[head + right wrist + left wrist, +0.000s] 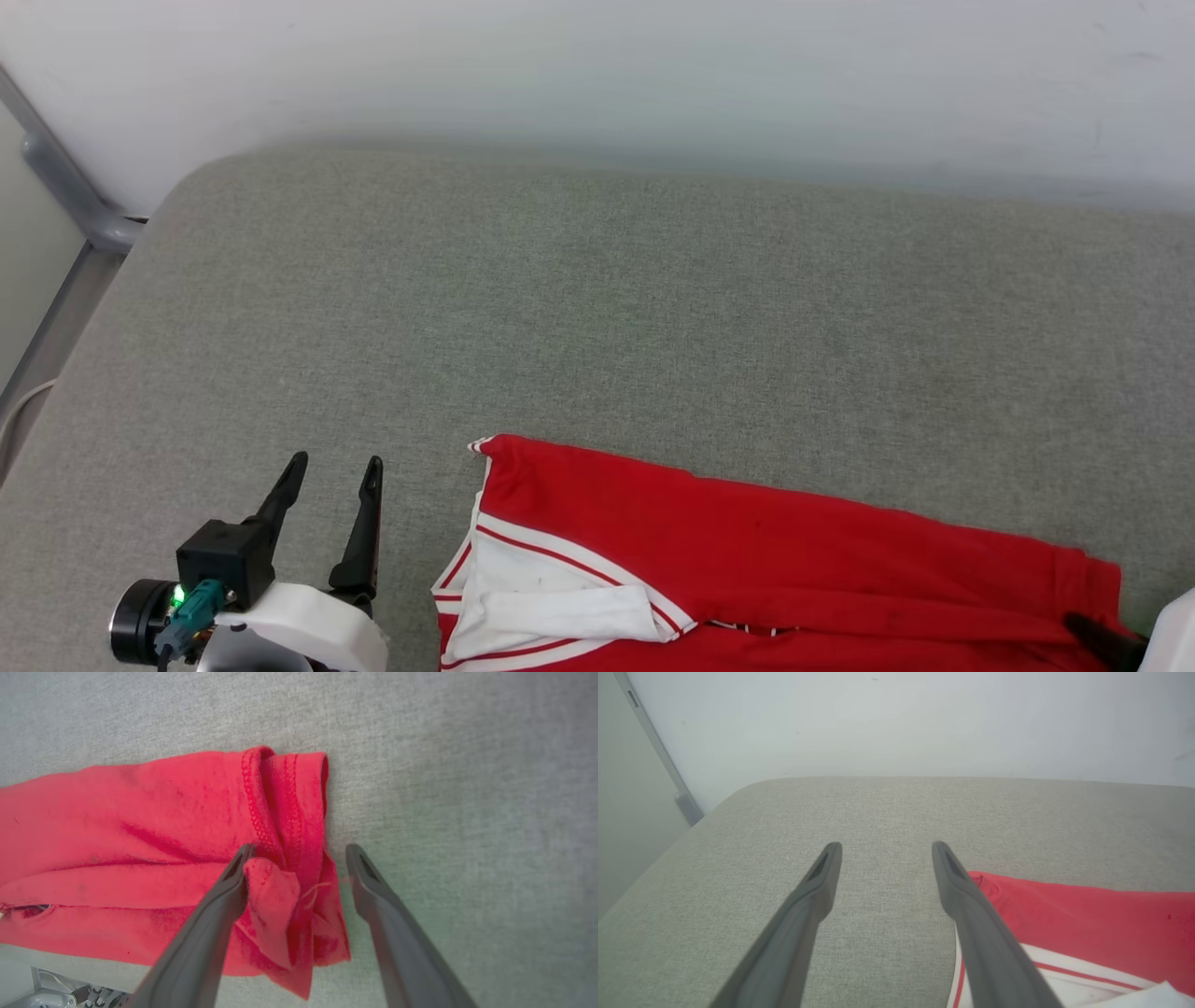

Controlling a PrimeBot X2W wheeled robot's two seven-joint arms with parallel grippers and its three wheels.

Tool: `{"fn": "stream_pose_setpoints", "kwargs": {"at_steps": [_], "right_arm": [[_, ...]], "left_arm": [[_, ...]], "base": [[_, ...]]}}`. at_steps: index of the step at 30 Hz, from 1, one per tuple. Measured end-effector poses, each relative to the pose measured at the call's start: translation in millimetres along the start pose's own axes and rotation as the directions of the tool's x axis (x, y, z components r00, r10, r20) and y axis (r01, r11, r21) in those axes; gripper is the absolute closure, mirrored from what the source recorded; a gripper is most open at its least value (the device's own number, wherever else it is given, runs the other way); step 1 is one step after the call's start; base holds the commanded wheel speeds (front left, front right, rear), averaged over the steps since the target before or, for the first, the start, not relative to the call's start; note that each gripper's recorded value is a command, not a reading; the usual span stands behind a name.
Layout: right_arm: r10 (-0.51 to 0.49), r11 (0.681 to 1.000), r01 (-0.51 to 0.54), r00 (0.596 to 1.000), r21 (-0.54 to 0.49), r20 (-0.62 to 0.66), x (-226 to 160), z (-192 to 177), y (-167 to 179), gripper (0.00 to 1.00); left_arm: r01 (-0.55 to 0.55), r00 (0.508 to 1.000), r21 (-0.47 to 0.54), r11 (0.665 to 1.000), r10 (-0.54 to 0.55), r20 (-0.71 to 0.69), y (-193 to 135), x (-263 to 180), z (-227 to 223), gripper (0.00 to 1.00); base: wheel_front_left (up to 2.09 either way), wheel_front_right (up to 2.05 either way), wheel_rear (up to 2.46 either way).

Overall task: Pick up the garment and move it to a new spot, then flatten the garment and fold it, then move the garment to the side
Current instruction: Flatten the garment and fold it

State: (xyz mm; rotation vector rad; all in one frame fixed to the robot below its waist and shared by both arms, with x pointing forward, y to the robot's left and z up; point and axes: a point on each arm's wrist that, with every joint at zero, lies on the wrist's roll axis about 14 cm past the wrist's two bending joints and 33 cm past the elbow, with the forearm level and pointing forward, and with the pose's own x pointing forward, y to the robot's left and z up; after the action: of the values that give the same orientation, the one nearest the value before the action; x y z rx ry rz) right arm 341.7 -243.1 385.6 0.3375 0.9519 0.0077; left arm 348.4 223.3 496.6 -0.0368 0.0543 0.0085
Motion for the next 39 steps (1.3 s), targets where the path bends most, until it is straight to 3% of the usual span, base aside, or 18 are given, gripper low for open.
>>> {"fn": "stream_pose_setpoints", "kwargs": {"at_steps": [11,25,26,27,28,39], "right_arm": [[-0.032,0.998,0.036,0.996,0.054,-0.083,21.5,-22.6,-2.7,0.0],[0.079,0.997,-0.077,0.993,0.02,-0.084,33.9,-27.1,39.5,0.0],[0.084,0.996,-0.082,0.993,0.016,-0.083,33.8,-27.7,41.4,0.09],[0.088,0.996,-0.087,0.993,0.017,-0.083,33.5,-28.2,42.7,0.58],[0.092,0.996,-0.091,0.992,0.016,-0.08,33.3,-28.4,44.0,1.0],[0.069,0.997,-0.068,0.998,-0.029,0.007,26.8,-15.1,33.0,1.0]], "left_arm": [[-0.021,1.0,-0.015,1.0,0.021,-0.017,9.2,3.7,-12.2,0.0],[-0.01,1.0,-0.016,1.0,0.01,-0.022,7.1,6.7,-18.9,0.0],[-0.011,1.0,-0.016,1.0,0.01,-0.019,7.5,6.6,-18.1,0.0],[-0.011,1.0,-0.014,1.0,0.011,-0.016,7.6,6.5,-17.5,0.0],[-0.01,1.0,-0.016,1.0,0.01,-0.013,7.0,6.2,-16.7,0.0],[-0.009,1.0,-0.02,1.0,0.009,-0.002,7.0,1.2,-15.2,0.0]], "base": [[0.0,0.0,0.0],[0.0,0.0,0.0],[0.0,0.0,0.0],[0.0,0.0,0.0],[0.0,0.0,0.0],[0.0,0.0,0.0]]}}
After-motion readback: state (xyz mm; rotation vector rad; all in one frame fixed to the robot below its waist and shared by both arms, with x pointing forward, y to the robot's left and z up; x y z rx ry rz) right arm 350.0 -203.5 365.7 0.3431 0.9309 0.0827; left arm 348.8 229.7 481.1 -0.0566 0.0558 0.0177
